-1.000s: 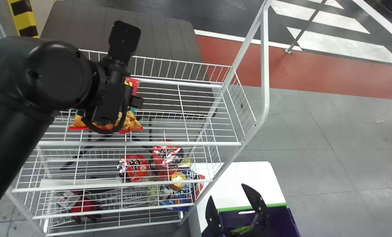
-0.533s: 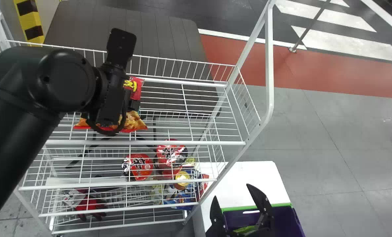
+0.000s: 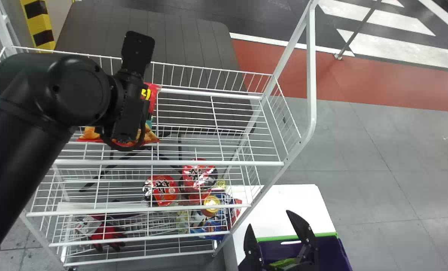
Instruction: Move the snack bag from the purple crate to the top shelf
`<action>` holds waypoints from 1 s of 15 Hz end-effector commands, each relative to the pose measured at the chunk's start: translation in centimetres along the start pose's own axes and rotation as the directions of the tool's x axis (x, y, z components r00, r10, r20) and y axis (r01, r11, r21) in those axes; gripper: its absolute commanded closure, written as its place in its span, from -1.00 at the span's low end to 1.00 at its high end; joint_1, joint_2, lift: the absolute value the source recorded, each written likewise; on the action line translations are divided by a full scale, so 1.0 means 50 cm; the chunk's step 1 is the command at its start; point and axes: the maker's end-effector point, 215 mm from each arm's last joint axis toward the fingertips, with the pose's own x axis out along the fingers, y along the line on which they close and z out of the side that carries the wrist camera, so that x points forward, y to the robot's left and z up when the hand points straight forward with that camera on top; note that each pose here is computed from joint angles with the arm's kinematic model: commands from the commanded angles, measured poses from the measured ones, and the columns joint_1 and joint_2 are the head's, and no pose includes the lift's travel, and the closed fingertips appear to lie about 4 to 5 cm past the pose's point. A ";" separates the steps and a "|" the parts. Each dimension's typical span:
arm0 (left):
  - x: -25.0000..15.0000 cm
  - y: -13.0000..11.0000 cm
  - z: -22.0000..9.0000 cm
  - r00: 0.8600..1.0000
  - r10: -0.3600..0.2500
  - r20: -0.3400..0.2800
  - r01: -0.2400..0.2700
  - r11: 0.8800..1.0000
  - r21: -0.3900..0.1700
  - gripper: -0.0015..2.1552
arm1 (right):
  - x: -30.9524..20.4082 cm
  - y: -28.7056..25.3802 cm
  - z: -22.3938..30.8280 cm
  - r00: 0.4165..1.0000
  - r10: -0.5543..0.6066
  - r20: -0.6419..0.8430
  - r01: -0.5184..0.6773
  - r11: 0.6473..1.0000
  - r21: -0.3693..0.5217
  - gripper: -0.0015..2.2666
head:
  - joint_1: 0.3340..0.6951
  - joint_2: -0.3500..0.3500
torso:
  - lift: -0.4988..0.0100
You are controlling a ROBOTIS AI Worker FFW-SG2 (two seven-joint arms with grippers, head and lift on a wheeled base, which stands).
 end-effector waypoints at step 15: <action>-0.111 -0.025 -0.021 0.995 -0.016 0.098 0.014 1.000 0.023 0.40 | 0.015 0.049 -0.003 0.999 0.035 0.006 -0.035 0.999 0.013 -0.93 | 1.00 -0.86 | 0.96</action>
